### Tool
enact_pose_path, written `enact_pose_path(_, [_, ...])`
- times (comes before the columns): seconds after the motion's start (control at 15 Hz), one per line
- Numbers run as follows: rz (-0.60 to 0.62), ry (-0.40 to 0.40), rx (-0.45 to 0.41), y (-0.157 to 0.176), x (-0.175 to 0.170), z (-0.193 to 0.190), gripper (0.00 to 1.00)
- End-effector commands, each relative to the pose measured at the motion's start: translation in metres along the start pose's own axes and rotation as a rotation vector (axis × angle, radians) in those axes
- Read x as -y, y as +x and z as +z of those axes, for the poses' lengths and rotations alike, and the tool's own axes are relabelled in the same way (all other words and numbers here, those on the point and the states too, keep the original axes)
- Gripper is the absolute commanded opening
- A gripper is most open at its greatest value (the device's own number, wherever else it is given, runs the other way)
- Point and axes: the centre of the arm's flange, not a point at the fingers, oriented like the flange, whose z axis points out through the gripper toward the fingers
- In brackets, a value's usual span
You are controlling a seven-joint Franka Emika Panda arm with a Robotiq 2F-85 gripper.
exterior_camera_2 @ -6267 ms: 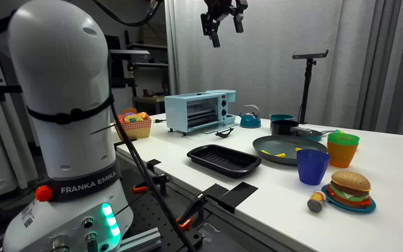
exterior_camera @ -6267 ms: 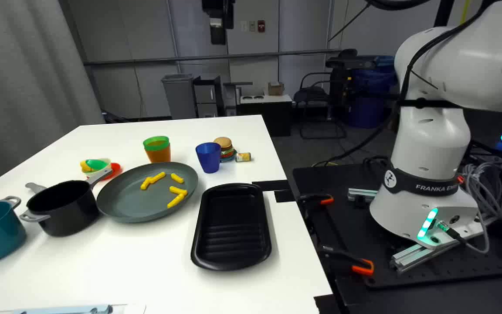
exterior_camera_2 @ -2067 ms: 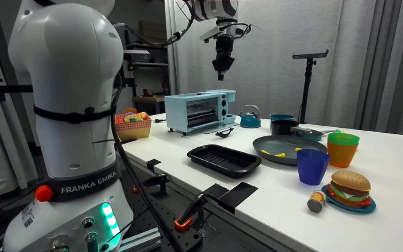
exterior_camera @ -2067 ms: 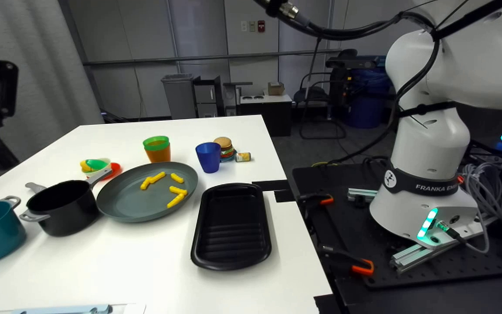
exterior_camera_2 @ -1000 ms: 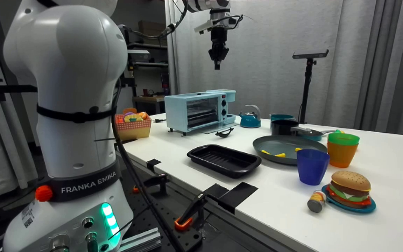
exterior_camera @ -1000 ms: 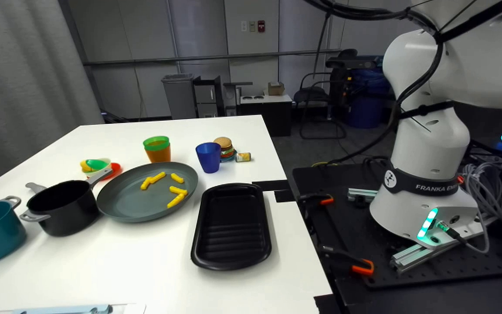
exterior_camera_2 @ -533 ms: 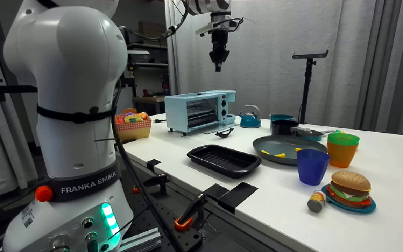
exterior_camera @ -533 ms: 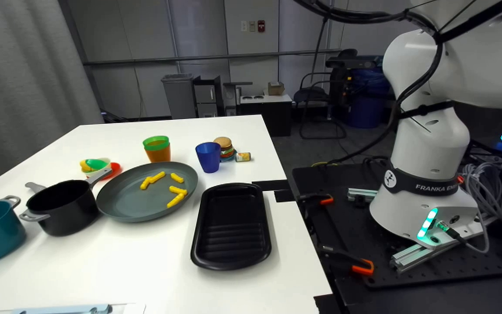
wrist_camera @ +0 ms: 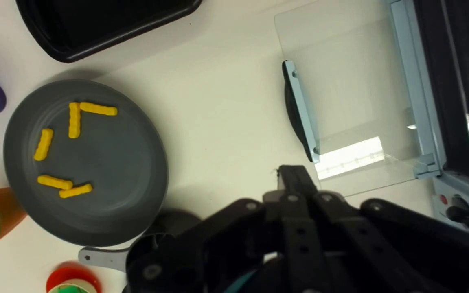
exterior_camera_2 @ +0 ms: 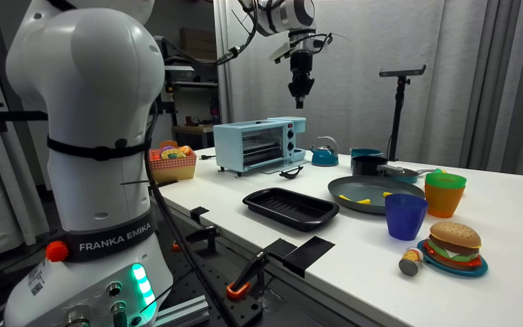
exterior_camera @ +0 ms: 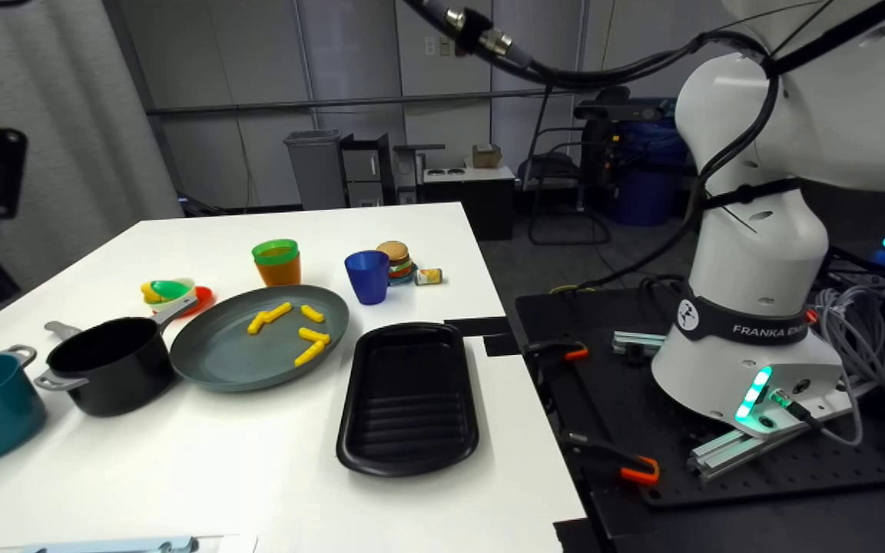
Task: Close the oven door
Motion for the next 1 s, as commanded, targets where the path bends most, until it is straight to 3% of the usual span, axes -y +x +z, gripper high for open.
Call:
enact_pose_path(0.0, [0.076, -0.033, 0.038, -0.008, -0.034, 0.037, 0.00])
enact_pose_path(0.27, [0.129, -0.040, 0.121, -0.005, -0.057, 0.089, 0.00])
enact_pose_path(0.67, [0.180, 0.024, 0.200, 0.004, -0.069, 0.151, 0.00])
enact_pose_path(0.93, [0.213, 0.144, 0.260, 0.014, -0.072, 0.184, 0.00])
